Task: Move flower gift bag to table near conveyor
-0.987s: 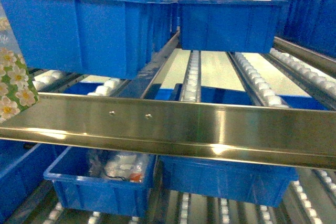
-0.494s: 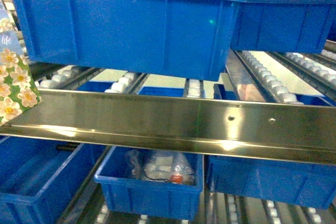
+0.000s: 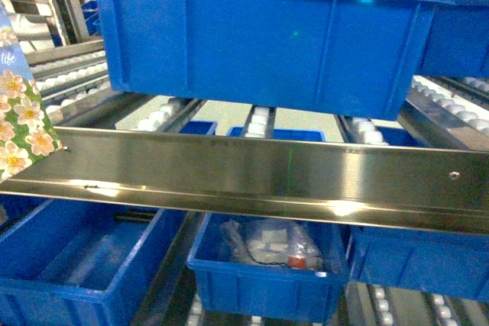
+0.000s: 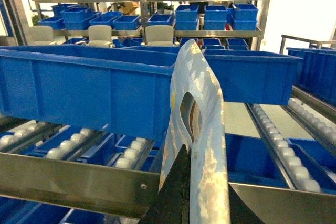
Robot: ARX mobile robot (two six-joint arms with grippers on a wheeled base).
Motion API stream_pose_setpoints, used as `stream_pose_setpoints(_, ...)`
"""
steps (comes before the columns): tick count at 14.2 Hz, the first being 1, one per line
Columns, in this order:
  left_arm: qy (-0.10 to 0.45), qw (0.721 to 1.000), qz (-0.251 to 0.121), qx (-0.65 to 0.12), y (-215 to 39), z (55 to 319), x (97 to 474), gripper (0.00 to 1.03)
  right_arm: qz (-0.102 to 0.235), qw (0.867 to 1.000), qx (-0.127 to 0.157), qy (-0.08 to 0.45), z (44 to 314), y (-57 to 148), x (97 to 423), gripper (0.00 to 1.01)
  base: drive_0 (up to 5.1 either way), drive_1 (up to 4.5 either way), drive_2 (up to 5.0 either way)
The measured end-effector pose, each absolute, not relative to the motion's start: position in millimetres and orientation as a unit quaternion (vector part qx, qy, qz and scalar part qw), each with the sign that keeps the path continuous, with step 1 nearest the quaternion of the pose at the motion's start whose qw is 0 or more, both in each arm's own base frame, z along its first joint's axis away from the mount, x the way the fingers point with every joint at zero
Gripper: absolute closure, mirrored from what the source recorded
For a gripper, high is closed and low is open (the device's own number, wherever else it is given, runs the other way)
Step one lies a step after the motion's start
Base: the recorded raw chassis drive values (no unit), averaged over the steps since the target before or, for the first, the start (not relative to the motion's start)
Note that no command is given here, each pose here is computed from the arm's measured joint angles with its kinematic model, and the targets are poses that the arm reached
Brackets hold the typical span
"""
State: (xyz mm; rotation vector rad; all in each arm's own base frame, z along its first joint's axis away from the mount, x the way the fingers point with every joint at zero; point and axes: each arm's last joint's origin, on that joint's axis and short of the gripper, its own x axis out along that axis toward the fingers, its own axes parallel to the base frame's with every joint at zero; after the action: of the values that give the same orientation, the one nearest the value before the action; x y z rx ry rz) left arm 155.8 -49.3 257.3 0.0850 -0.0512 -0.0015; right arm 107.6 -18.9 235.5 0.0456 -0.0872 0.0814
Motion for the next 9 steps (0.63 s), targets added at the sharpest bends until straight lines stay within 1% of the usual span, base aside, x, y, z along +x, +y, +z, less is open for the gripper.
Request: stream_pose_setpoints(9, -0.026, 0.999, -0.001, 0.042, -49.4, 257.2, 155.8, 1.01, 0.041, 0.998, 0.023, -0.043, 235.5, -18.9, 107.6, 0.99, -4.9, 2.48, 2.5)
